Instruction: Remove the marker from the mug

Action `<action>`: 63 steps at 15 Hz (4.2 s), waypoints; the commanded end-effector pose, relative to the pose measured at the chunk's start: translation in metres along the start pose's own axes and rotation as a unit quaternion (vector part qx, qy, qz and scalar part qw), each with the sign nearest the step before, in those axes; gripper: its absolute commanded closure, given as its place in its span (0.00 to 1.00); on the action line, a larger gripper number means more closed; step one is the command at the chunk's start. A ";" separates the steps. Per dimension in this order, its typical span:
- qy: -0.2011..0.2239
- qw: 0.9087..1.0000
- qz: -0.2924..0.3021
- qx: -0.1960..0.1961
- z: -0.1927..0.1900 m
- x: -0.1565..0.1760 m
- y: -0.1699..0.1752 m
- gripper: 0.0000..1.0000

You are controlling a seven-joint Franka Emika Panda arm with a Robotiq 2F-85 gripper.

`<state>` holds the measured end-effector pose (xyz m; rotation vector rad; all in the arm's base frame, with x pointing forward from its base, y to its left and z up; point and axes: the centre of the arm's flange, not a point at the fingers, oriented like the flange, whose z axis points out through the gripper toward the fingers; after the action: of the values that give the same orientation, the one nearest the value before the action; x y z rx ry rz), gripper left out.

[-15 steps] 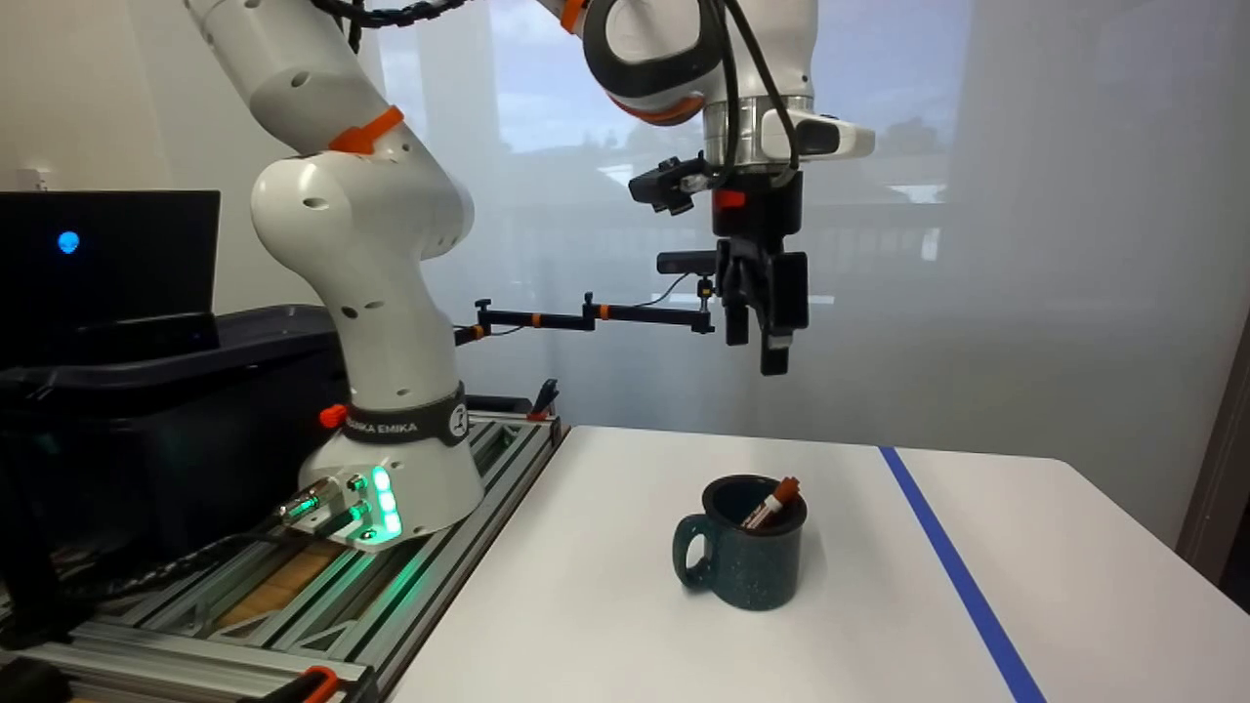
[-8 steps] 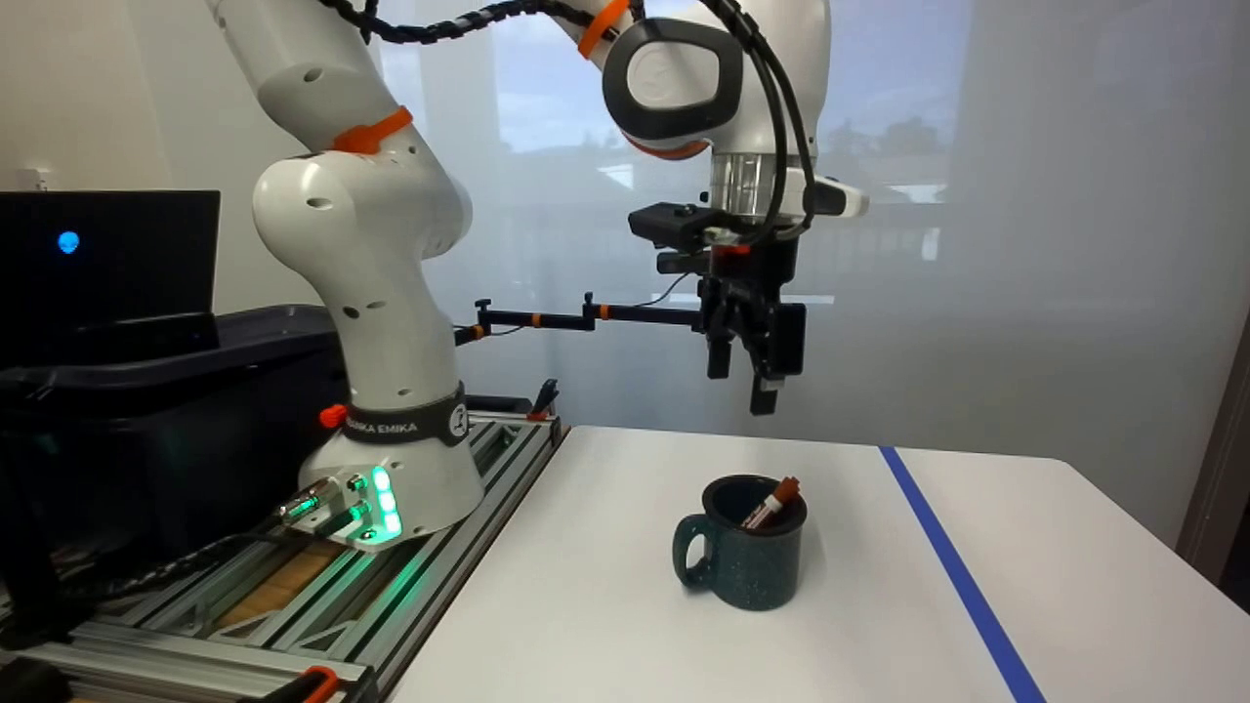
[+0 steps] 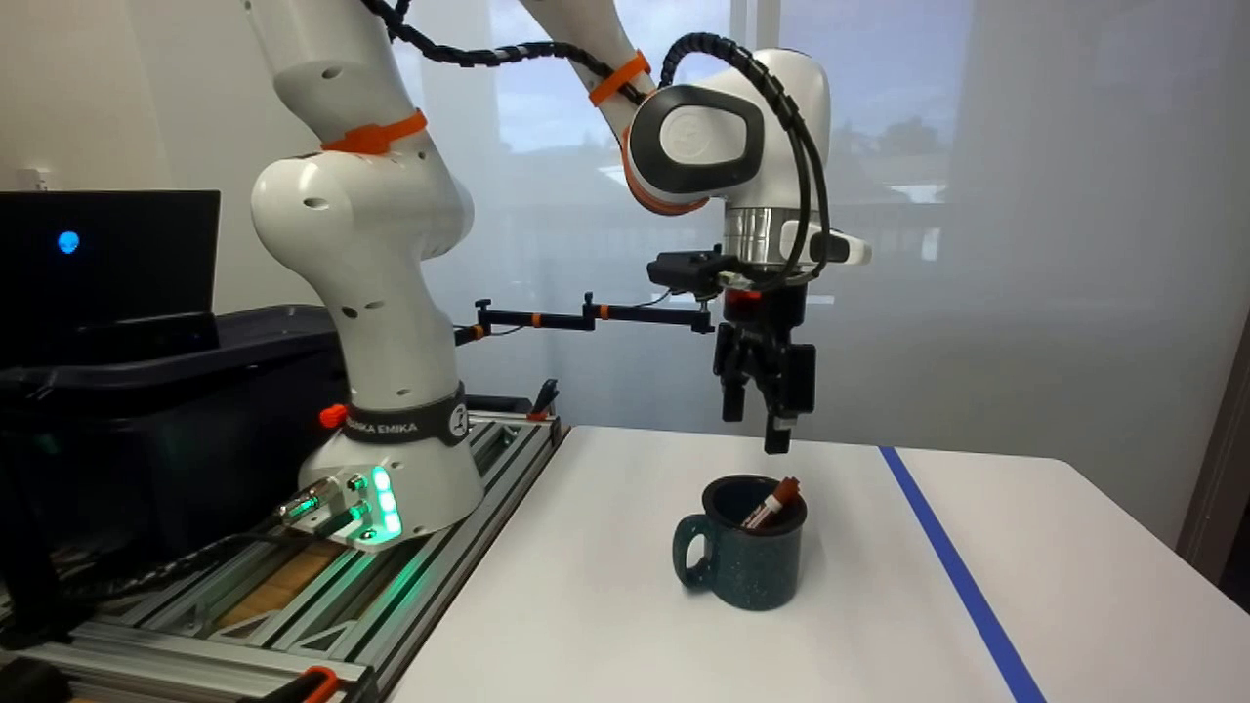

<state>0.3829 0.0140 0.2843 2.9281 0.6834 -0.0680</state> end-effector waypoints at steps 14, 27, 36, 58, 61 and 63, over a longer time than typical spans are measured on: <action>0.071 0.997 -0.009 -0.019 0.046 0.005 -0.006 0.00; 0.101 0.993 0.062 0.004 0.045 0.004 -0.001 1.00; 0.087 0.994 0.068 -0.010 -0.005 -0.006 -0.009 0.95; 0.035 0.953 0.300 0.017 0.032 -0.139 0.129 0.95; 0.039 0.956 0.290 0.011 0.060 -0.131 0.132 0.95; 0.041 0.958 0.283 0.009 0.078 -0.125 0.132 0.95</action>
<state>0.3538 -0.1800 0.2722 3.0299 -0.2051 0.0858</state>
